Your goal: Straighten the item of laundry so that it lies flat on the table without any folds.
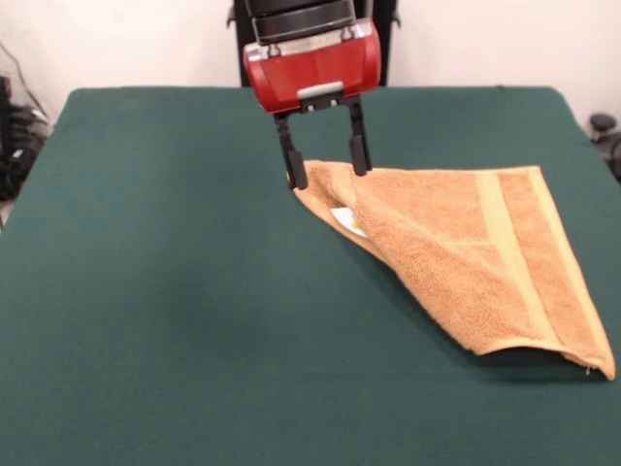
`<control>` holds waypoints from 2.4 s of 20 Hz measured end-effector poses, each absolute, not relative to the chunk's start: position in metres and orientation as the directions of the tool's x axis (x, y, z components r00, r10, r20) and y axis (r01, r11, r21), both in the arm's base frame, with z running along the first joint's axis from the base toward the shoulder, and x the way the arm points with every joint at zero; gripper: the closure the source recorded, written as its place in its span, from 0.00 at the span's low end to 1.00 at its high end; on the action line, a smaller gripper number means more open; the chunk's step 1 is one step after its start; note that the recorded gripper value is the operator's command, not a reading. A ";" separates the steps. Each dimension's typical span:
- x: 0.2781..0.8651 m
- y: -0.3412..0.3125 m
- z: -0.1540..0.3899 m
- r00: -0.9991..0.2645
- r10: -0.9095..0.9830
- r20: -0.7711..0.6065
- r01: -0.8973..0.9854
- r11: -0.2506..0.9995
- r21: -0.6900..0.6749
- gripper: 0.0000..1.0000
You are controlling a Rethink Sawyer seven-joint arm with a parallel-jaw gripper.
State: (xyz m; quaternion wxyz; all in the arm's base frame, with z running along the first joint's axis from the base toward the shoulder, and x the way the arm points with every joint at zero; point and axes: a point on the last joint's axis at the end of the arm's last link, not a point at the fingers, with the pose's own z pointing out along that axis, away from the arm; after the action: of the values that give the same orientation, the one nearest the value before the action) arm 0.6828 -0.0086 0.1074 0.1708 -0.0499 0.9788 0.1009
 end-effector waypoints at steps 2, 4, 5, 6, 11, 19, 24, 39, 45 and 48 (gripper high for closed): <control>0.684 -0.008 0.107 -0.927 -0.068 -0.368 -0.141 0.974 0.175 0.00; 0.684 -0.006 0.106 -0.919 -0.071 -0.387 -0.147 0.974 0.170 0.00; 0.684 -0.006 0.105 -0.918 -0.071 -0.391 -0.148 0.974 0.169 0.00; 0.683 -0.005 0.105 -0.915 -0.071 -0.396 -0.149 0.974 0.168 0.00; 0.672 -0.002 0.099 -0.905 -0.075 -0.420 -0.158 0.974 0.165 0.00; 0.647 -0.005 0.083 -0.889 -0.089 -0.449 -0.166 0.977 0.135 0.00; 0.629 -0.017 0.081 -0.899 -0.073 -0.432 -0.150 0.978 0.147 0.00; 0.593 -0.097 0.052 -0.918 0.052 -0.392 -0.040 0.974 0.223 0.00; 0.588 -0.070 0.044 -0.917 -0.039 -0.397 -0.127 0.972 0.198 0.00; 0.585 -0.057 0.043 -0.914 -0.068 -0.400 -0.157 0.968 0.196 0.00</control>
State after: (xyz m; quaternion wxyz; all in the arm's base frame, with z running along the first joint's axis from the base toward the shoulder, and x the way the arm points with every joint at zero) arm 0.5855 -0.0566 0.0429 0.1989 -0.0579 0.9718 0.1125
